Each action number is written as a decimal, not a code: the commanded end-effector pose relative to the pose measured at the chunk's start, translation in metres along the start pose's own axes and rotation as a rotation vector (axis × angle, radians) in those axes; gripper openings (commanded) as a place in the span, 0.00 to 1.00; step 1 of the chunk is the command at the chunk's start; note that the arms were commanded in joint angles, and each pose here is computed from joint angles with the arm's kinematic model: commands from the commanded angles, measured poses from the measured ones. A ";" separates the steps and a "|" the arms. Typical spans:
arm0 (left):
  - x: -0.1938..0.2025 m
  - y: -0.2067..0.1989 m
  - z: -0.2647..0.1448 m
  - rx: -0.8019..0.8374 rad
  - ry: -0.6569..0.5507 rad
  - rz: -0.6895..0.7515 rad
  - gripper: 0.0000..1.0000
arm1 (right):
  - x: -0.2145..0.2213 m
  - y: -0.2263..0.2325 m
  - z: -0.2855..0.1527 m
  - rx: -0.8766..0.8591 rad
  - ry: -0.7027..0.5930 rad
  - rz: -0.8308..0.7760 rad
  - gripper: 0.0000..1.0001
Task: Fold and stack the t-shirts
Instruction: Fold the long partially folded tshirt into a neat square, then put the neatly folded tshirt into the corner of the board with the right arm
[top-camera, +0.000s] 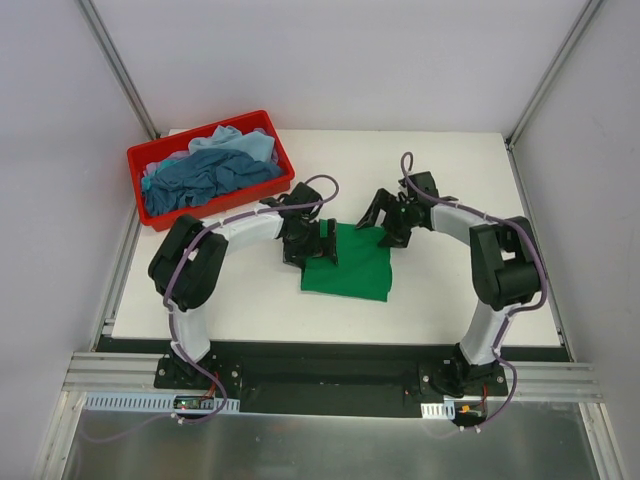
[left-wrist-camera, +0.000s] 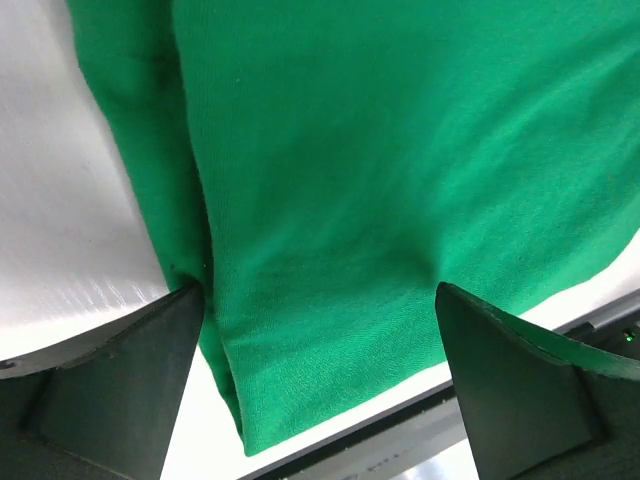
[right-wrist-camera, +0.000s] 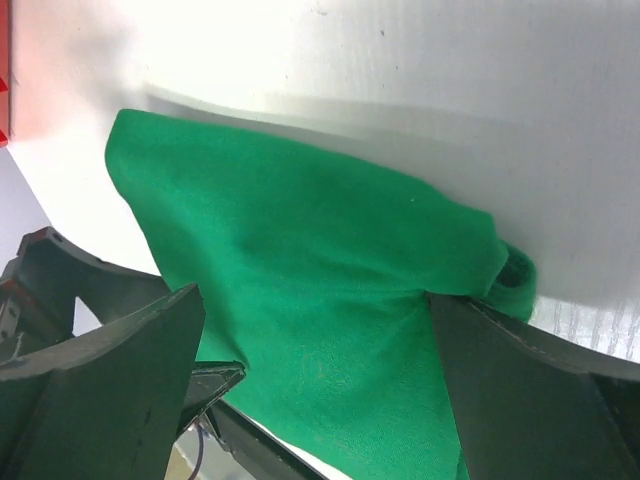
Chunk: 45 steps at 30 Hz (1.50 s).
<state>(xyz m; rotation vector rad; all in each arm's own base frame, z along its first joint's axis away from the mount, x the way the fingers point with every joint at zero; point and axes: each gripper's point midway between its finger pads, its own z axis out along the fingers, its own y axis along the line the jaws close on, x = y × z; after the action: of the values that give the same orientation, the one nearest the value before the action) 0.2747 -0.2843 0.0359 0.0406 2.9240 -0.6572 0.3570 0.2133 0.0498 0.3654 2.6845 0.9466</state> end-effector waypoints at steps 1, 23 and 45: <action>0.004 0.011 0.005 -0.056 -0.030 -0.003 0.99 | -0.007 -0.010 0.002 0.082 0.005 -0.039 0.96; 0.020 0.074 -0.186 -0.164 -0.719 -0.099 0.99 | 0.051 -0.004 -0.117 0.047 -0.342 -0.262 0.96; 0.021 0.100 -0.171 -0.278 -0.704 -0.202 0.99 | 0.081 -0.064 -0.021 0.534 0.035 -0.218 0.27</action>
<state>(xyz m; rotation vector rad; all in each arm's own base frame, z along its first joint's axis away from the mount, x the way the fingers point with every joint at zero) 0.2233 -0.1257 0.1255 -0.3597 2.3766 -0.2385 0.2802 0.2004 0.0211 0.1278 2.8309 0.3599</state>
